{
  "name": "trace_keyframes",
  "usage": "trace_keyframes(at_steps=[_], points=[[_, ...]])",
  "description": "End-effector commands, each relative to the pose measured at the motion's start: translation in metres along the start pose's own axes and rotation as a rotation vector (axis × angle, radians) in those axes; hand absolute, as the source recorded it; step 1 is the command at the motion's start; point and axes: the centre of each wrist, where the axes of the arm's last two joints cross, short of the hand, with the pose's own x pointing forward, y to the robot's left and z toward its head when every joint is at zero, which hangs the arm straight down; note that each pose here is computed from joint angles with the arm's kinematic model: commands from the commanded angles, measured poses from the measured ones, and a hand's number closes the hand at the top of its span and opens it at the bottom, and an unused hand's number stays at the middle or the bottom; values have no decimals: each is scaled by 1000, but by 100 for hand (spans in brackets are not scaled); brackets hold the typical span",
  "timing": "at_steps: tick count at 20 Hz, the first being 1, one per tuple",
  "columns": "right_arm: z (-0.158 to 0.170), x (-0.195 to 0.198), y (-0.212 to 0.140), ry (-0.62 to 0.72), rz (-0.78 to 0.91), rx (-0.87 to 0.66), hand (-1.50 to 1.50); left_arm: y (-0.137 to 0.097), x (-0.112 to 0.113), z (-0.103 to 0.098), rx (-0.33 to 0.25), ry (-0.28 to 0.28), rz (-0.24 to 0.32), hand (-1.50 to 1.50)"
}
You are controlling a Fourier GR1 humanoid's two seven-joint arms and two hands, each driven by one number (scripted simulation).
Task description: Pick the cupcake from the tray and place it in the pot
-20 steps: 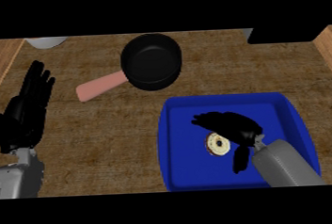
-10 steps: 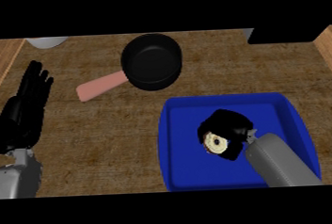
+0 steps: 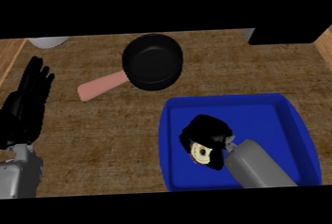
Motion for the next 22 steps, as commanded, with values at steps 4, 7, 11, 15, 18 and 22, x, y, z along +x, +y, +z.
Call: trace_keyframes(at_steps=[4, 7, 11, 15, 18, 22], points=[[-36, 91, -18, 60, 7, -90, 150, -19, 1, -4, -68, -19, 1, 0], [-36, 116, -20, 102, -16, -140, 150, -22, 2, -7, -83, -5, 5, 0], [-23, 138, -49, 134, -151, -416, 150, -21, -4, -3, -82, -7, 0, 0], [-9, 170, -78, 143, -226, -666, 150, -16, -1, -8, -65, 0, -3, 0], [-10, 186, -102, 195, -213, -853, 150, -18, -4, -8, -61, 16, 1, 0], [-14, 208, -128, 255, -248, -999, 150, -27, 0, -6, -56, -2, 0, 0]])
